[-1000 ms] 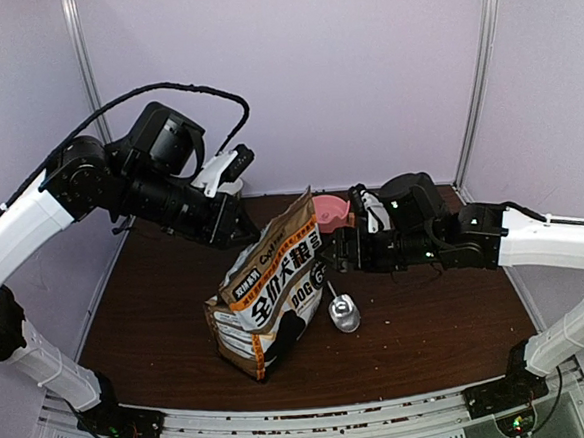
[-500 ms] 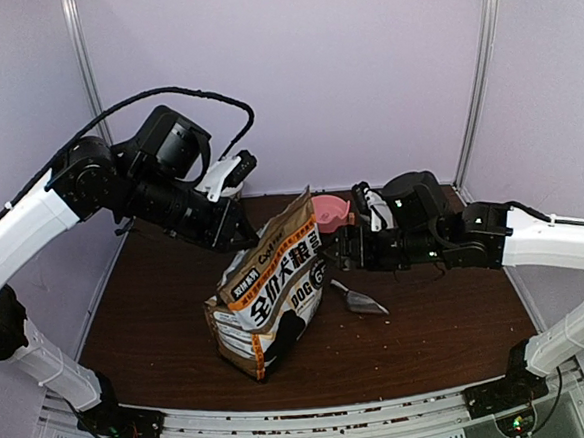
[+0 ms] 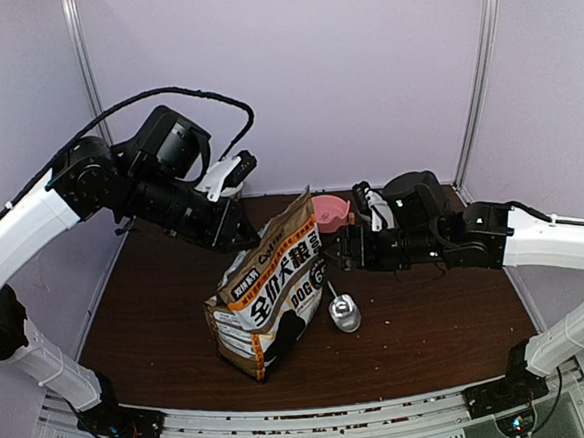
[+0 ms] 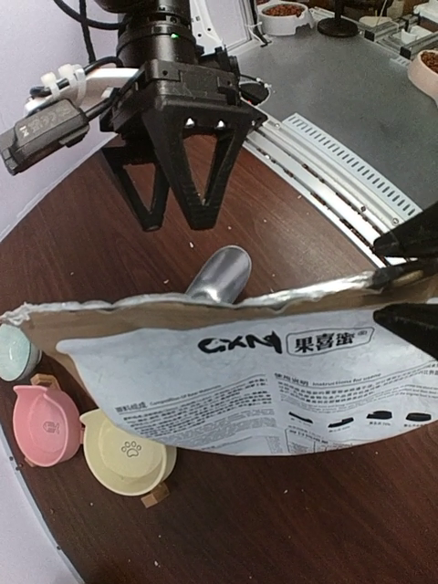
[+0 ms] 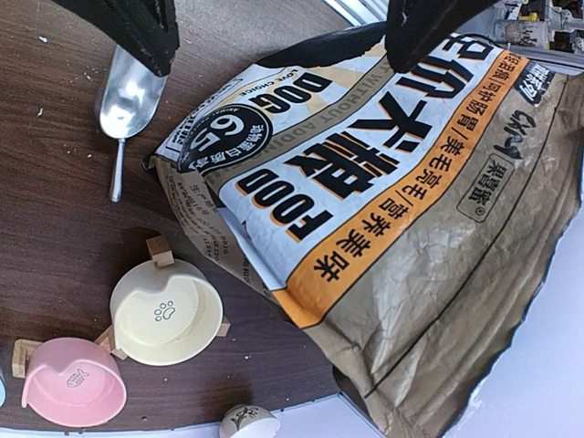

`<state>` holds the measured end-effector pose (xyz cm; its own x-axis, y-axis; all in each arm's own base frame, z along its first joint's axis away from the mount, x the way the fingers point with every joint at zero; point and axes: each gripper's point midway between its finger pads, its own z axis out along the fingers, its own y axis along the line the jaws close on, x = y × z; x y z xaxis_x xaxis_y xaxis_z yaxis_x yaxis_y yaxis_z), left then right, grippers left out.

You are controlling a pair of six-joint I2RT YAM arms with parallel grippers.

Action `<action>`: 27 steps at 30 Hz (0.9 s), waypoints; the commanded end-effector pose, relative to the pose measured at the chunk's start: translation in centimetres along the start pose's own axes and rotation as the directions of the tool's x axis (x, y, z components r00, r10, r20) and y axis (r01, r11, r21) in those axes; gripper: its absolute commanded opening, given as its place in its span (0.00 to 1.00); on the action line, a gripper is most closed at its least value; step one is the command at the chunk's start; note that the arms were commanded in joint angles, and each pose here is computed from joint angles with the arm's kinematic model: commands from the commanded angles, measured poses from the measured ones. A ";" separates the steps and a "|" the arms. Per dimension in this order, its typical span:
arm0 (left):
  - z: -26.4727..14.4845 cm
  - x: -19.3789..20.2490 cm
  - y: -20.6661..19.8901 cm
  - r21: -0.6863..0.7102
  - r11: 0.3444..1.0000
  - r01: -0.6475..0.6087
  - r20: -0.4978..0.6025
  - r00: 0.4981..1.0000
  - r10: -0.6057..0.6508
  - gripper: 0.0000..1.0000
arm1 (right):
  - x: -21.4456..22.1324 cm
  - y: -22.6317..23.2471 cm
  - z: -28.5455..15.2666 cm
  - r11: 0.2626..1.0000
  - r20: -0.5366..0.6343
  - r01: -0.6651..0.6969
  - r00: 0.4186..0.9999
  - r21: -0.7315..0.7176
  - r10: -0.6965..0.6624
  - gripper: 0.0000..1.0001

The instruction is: Serve the pet food

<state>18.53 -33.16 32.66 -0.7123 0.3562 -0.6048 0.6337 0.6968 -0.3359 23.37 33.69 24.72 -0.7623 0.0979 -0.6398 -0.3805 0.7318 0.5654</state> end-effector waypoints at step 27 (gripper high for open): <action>2.5 -3.3 -11.7 0.478 0.875 -0.076 0.217 0.976 -0.034 0.00 | 1.4 1.1 13.1 0.991 -0.107 0.125 0.986 -0.051 -0.130 0.68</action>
<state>16.32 -38.52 29.73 -0.7317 0.3245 -0.5994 0.6603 0.5555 -0.5053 27.29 40.53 14.37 -0.8133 -0.0726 -0.5773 -0.4117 0.7729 0.4828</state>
